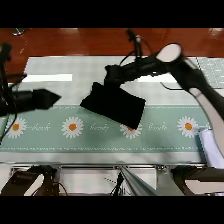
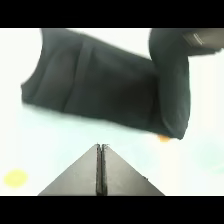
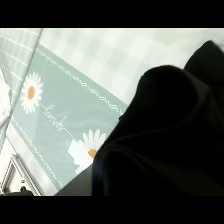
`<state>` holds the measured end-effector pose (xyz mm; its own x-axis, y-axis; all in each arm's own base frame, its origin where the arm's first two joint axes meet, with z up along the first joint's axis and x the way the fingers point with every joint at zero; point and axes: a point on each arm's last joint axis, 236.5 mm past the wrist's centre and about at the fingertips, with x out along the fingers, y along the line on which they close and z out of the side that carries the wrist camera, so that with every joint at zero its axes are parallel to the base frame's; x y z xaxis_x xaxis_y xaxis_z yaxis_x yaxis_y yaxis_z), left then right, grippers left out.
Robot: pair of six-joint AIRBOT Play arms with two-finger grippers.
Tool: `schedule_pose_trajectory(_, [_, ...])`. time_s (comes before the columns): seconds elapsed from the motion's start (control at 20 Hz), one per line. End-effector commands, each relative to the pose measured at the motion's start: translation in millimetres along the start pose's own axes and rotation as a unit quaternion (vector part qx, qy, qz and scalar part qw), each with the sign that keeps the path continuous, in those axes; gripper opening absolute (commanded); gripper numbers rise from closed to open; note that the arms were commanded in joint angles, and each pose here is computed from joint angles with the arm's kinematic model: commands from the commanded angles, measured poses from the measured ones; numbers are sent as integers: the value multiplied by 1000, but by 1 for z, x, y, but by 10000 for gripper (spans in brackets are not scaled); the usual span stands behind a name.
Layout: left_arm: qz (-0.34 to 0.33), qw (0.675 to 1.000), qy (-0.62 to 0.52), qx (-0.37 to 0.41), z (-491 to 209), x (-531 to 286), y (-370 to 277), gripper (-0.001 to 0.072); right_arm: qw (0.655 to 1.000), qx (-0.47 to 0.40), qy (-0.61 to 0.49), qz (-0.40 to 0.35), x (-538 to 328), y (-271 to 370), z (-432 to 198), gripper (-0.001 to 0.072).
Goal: Fold the shirts.
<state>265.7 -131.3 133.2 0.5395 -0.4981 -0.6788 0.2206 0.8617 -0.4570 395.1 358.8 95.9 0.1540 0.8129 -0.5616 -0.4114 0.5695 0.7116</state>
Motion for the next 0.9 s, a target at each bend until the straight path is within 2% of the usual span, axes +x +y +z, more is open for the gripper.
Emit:
schedule_pose_trajectory(0.0, [10,998,-2,-66,-54,13,23,22,998,25,52,5,69,-13,-14,23])
schedule_pose_trajectory(0.15, [16,996,19,-85,-76,28,35,22,997,39,60,1,95,-26,-21,25])
schedule_pose_trajectory(0.2, [18,996,16,-88,-76,32,39,22,997,51,61,4,100,-29,-22,134])
schedule_pose_trajectory(0.25, [21,995,9,-92,-74,35,42,23,996,66,63,17,103,-27,-23,464])
schedule_pose_trajectory(0.3, [22,995,2,-96,-71,38,44,22,996,68,54,30,100,-25,-17,626])
schedule_pose_trajectory(0.45, [14,994,-4,-112,-65,45,44,22,993,107,3,58,56,-29,33,626])
schedule_pose_trajectory(0.6, [9,993,5,-122,-67,50,43,22,993,94,-6,67,-39,-36,58,622])
schedule_pose_trajectory(0.7, [9,993,4,-122,-67,49,43,22,998,65,-4,-14,-105,-62,50,622])
schedule_pose_trajectory(0.85, [9,993,4,-121,-66,49,43,22,978,68,-7,-196,-197,-120,1,622])
